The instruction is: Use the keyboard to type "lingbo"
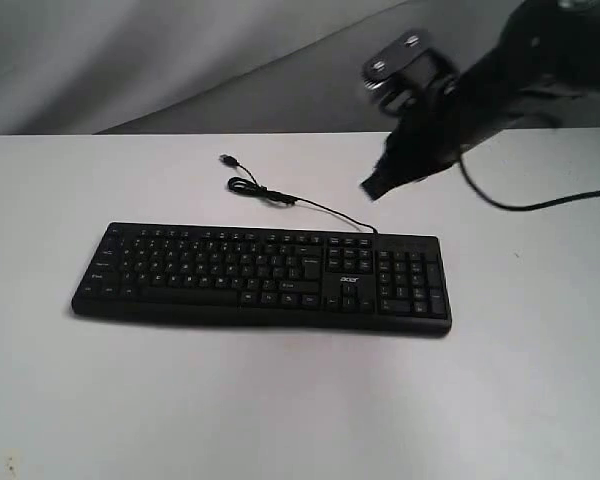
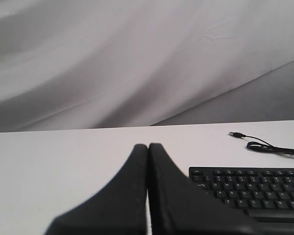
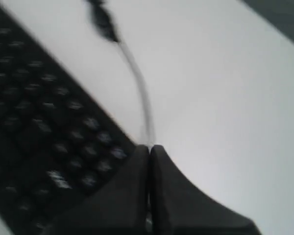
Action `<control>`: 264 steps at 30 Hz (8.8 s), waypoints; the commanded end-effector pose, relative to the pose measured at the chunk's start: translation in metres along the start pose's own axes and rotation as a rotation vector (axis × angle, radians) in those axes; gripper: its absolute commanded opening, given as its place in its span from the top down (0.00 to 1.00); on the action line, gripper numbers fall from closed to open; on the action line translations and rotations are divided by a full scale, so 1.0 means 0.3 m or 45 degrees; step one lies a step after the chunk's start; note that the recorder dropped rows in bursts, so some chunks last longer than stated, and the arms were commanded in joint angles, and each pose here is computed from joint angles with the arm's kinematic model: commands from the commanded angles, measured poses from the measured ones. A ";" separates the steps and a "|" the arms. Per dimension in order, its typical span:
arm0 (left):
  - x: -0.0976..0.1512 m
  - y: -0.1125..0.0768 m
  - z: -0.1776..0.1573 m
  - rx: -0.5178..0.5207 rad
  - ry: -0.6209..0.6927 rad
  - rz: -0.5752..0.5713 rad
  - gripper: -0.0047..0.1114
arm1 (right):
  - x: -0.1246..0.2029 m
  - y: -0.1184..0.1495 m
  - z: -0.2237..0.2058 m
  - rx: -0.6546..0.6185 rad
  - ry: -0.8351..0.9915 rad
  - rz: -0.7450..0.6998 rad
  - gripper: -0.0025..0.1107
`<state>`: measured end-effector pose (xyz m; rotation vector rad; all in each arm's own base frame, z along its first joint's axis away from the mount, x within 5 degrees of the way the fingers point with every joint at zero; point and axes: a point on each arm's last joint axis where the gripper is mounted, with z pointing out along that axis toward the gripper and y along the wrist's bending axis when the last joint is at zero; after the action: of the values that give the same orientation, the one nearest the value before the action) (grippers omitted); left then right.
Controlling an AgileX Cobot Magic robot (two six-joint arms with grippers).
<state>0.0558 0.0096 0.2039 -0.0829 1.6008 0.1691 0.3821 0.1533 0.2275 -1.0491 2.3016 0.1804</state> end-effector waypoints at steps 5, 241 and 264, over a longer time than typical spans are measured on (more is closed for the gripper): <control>0.002 -0.002 -0.001 0.009 -0.012 -0.002 0.96 | -0.089 0.376 0.238 -0.460 -0.180 -0.453 0.98; 0.002 -0.002 -0.001 0.009 -0.012 -0.002 0.96 | -0.255 0.467 0.510 -0.506 -0.029 -0.652 0.98; 0.002 -0.002 -0.001 0.009 -0.012 -0.002 0.96 | -0.147 0.284 0.422 -0.387 -0.036 -0.505 0.98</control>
<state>0.0558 0.0096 0.2039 -0.0829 1.6008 0.1691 0.3984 0.2866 0.1324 -1.6563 2.0598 0.3849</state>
